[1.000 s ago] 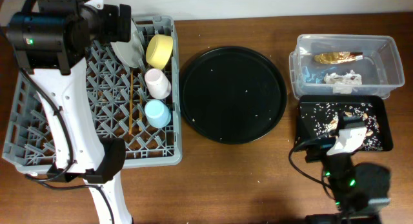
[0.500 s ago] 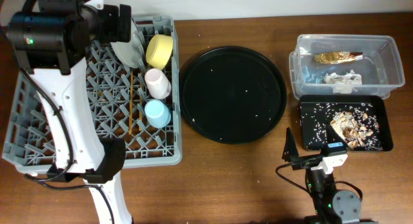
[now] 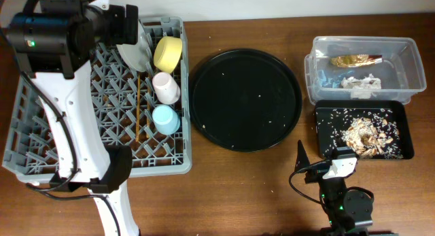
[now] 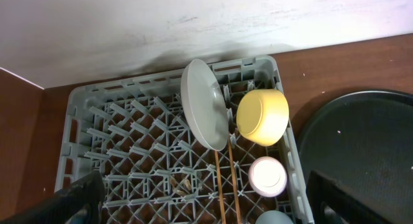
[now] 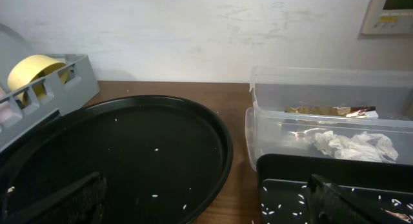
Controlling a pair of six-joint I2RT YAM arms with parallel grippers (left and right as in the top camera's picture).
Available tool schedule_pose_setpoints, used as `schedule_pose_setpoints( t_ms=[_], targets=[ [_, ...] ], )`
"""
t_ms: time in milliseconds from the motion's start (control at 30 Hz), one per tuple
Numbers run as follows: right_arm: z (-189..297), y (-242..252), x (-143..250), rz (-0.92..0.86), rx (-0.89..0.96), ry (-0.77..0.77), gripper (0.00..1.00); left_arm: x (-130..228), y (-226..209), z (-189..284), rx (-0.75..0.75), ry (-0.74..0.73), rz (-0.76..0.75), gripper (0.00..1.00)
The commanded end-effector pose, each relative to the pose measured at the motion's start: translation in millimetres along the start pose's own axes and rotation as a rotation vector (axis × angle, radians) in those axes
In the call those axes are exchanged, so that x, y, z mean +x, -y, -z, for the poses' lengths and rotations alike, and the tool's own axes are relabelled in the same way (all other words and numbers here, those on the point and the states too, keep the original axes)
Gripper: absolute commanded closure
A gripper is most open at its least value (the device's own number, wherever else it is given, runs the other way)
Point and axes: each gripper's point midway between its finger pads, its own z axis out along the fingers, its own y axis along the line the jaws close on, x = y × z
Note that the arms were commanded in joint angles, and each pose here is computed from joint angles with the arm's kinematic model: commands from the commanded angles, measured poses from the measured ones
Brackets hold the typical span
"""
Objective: Sort waste into correct bins and load items into the dishwasher rack
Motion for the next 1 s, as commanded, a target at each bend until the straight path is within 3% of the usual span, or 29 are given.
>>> schedule_pose_setpoints(
  t_ms=[0, 133, 267, 500, 733, 967],
  targets=[
    [0, 2, 2, -0.007, 0.012, -0.002, 0.01, -2, -2, 12, 0.004, 0.025, 0.004, 0.01],
    [0, 1, 2, -0.007, 0.012, -0.002, 0.02, -3, 0, 12, 0.026, 0.027, 0.009, 0.01],
    [0, 1, 2, -0.007, 0.012, -0.002, 0.02, 7, -56, 9, -0.058, 0.010, 0.099, 0.01],
    [0, 1, 2, -0.007, 0.012, -0.003, 0.01, 9, -71, 16, -0.085, 0.019, 0.121, 0.01],
    [0, 1, 2, -0.007, 0.012, -0.002, 0.02, -9, -49, 138, -0.066, 0.281, 0.091, 0.01],
    [0, 1, 2, -0.007, 0.012, -0.002, 0.02, -3, -51, 181, -0.082, 0.350, 0.080, 0.01]
  ],
)
